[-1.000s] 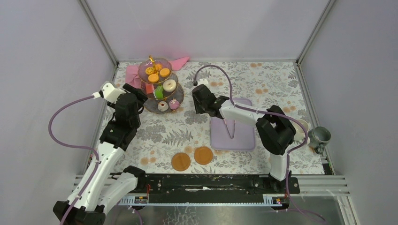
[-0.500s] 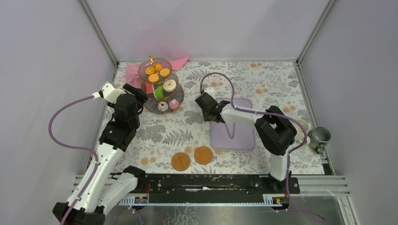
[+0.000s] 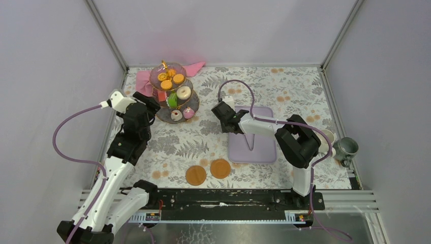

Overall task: Serve the afternoon tea
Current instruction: Move the tray at the center of the board.

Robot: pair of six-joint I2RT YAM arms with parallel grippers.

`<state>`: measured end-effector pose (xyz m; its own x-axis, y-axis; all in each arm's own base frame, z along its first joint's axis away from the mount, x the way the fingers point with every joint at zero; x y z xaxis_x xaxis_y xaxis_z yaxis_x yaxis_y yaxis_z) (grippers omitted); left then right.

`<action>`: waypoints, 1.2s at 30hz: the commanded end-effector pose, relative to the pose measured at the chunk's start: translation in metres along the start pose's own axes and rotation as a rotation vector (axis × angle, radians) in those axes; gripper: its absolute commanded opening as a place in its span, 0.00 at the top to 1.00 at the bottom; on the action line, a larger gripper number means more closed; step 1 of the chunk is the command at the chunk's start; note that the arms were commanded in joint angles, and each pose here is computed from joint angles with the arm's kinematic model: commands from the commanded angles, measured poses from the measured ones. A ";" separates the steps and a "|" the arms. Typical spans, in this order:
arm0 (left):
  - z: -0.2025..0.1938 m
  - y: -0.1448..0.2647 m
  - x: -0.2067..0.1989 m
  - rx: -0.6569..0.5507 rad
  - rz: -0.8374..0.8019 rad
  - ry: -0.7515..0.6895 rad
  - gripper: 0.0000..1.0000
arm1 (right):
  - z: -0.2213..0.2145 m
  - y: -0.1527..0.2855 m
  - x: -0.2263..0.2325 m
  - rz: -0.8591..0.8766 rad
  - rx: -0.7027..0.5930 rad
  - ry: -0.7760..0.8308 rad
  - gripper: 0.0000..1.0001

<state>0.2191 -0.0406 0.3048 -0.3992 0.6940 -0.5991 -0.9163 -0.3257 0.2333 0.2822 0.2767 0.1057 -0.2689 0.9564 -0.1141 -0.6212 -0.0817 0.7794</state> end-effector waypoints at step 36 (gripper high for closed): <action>-0.018 -0.005 0.012 0.033 0.001 0.020 0.30 | 0.091 -0.097 -0.034 -0.002 -0.027 0.012 0.98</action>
<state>0.2190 -0.0436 0.2815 -0.4162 0.6930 -0.5887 -0.9091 -0.3063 0.2822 0.3835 0.2793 0.0871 -0.2295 0.9636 -0.1369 -0.6256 -0.0383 0.7792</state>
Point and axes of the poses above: each gripper's point midway between its finger pads, its own y axis back along the fingers, its own x axis along the line the jaws close on, z = x × y, the point moved 9 cm from there along y, back along the fingers, and after that the axes turned 5 degrees about y, right-handed, at the moved point
